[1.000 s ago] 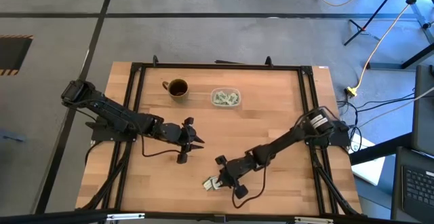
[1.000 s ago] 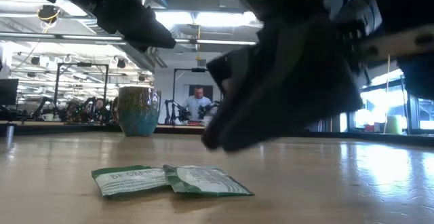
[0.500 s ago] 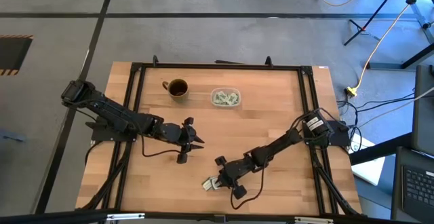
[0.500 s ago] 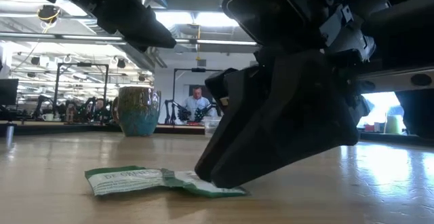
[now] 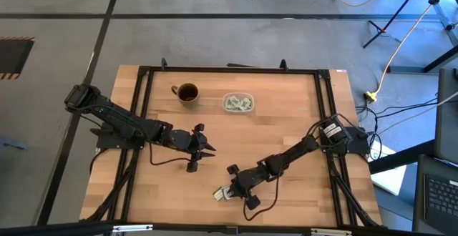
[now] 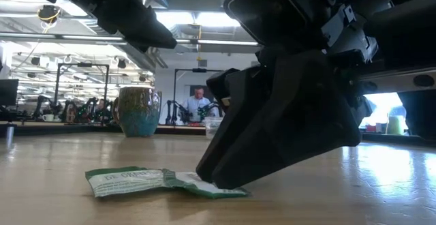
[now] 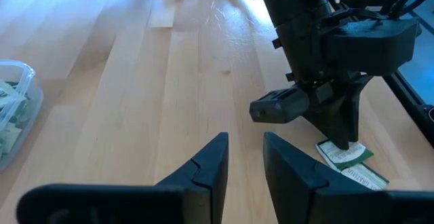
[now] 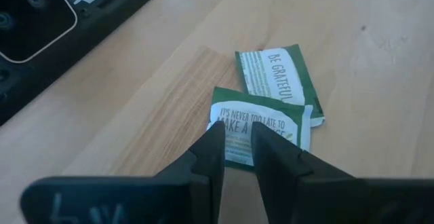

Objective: Pick and place Stevia / Truvia into bins
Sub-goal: Put the truvia packet into the transparent container

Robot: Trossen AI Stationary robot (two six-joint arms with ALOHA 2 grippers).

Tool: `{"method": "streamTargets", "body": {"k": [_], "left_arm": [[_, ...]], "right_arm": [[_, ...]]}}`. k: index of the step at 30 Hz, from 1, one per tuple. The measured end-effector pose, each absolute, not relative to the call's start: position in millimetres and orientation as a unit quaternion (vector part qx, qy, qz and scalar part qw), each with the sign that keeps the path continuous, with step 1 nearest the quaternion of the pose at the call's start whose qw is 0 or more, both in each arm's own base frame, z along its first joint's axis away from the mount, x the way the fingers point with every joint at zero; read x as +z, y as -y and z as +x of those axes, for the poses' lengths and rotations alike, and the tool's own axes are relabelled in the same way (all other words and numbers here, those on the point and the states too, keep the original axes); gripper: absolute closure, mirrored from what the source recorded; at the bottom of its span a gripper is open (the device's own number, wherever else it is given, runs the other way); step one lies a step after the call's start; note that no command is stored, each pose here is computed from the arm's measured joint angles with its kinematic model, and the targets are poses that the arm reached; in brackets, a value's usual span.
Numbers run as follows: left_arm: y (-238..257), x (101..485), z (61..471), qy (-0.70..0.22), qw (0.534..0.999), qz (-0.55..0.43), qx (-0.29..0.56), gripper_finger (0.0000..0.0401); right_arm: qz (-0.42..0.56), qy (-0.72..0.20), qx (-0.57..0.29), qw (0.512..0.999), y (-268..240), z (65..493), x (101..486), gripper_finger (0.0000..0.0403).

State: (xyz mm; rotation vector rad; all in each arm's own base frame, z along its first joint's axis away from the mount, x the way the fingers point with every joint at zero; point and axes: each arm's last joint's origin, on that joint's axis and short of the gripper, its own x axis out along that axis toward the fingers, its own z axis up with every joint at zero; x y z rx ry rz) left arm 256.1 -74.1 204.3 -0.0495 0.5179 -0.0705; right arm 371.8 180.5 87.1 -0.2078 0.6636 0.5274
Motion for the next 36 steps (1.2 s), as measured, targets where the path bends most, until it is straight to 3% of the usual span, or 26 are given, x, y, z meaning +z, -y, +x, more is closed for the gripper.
{"method": "streamTargets", "body": {"k": [6,18,24,36], "left_arm": [[74,204,256,-0.256,0.966,-0.025,-0.035,0.0314],[74,204,256,-0.256,0.966,-0.024,-0.035,0.0313],[74,204,256,-0.257,0.965,-0.026,-0.04,0.0315],[76,204,256,-0.262,0.962,-0.035,-0.074,0.0317]], "right_arm": [[-0.1,-0.322,0.255,0.906,-180,372,87,0.0327],[-0.1,-0.323,0.251,0.907,-180,372,86,0.0385],[-0.1,-0.322,0.25,0.908,-178,369,98,0.0391],[-0.091,-0.274,0.205,0.935,-141,351,212,0.0385]]}}
